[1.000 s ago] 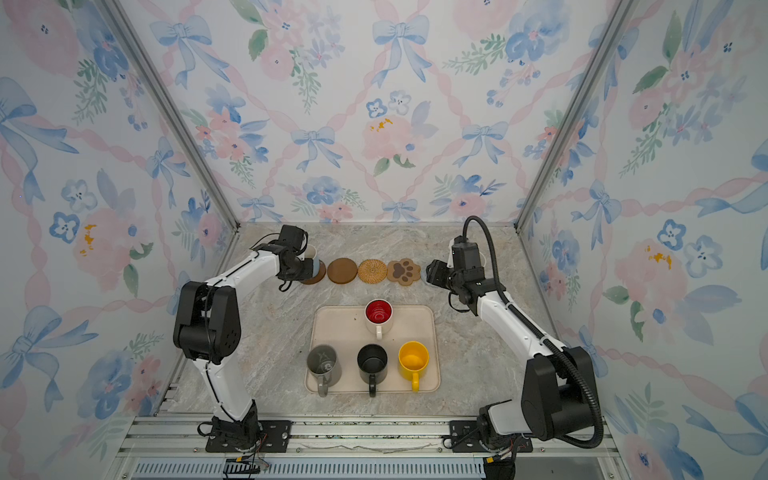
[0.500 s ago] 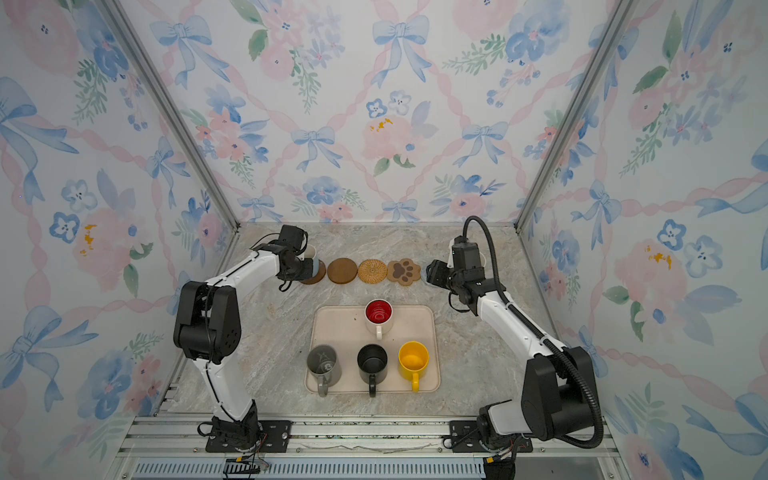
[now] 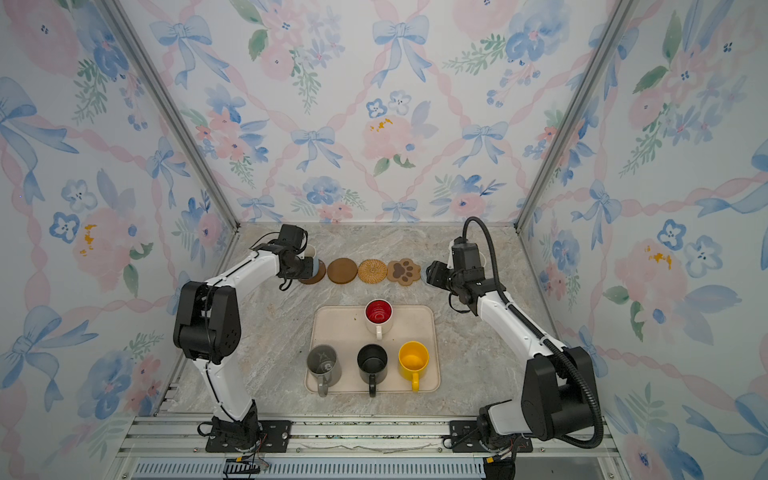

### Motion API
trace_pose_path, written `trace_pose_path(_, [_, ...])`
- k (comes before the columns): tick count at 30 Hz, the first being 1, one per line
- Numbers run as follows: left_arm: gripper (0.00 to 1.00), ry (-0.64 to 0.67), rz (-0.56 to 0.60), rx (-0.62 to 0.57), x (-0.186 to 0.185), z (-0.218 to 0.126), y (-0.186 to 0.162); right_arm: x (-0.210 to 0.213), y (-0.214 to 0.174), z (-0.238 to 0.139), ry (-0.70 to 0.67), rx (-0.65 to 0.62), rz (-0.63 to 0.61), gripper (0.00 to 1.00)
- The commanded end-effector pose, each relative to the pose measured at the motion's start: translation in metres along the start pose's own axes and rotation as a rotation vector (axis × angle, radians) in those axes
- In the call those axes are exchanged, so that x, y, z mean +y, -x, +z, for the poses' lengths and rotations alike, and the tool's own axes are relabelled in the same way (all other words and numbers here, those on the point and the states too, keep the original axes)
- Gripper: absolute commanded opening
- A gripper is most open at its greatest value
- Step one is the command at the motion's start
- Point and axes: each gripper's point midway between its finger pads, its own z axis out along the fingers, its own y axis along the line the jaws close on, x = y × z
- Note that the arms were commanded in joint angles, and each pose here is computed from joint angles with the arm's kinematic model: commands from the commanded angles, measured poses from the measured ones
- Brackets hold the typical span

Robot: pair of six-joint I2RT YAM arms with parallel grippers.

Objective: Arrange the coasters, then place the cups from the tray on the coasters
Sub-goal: 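Lower the light-blue-handled mug onto the chipped wooden coaster and release it, then raise the left gripper while swinging the right gripper over the yellow mug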

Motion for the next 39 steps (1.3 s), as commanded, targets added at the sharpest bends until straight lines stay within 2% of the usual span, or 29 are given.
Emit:
trace_pose_path(1, [0.47, 0.012, -0.008, -0.029, 0.005, -0.007, 0.008, -0.002, 0.001, -0.003, 0.001, 0.003, 0.004, 0.61])
trace_pose_path(8, [0.53, 0.017, -0.018, -0.077, 0.006, -0.029, 0.015, -0.004, -0.001, -0.001, -0.005, 0.008, 0.013, 0.65])
trace_pose_path(16, [0.55, 0.04, -0.01, -0.186, -0.002, -0.075, 0.028, -0.006, -0.001, 0.0, -0.014, 0.009, 0.019, 0.69])
trace_pose_path(22, [0.54, 0.066, 0.019, -0.302, -0.028, -0.12, 0.034, 0.0, -0.003, 0.004, -0.006, 0.018, 0.012, 0.71])
trace_pose_path(27, [0.54, -0.008, 0.055, -0.443, -0.066, -0.148, 0.024, 0.011, -0.004, 0.007, 0.003, 0.028, -0.012, 0.71])
trace_pose_path(34, [0.55, -0.19, -0.101, -0.693, -0.077, -0.189, 0.007, 0.027, -0.007, 0.009, 0.004, 0.044, -0.062, 0.71])
trace_pose_path(39, [0.57, -0.21, -0.147, -0.743, -0.077, -0.197, -0.002, 0.038, -0.009, 0.006, -0.003, 0.055, -0.105, 0.71])
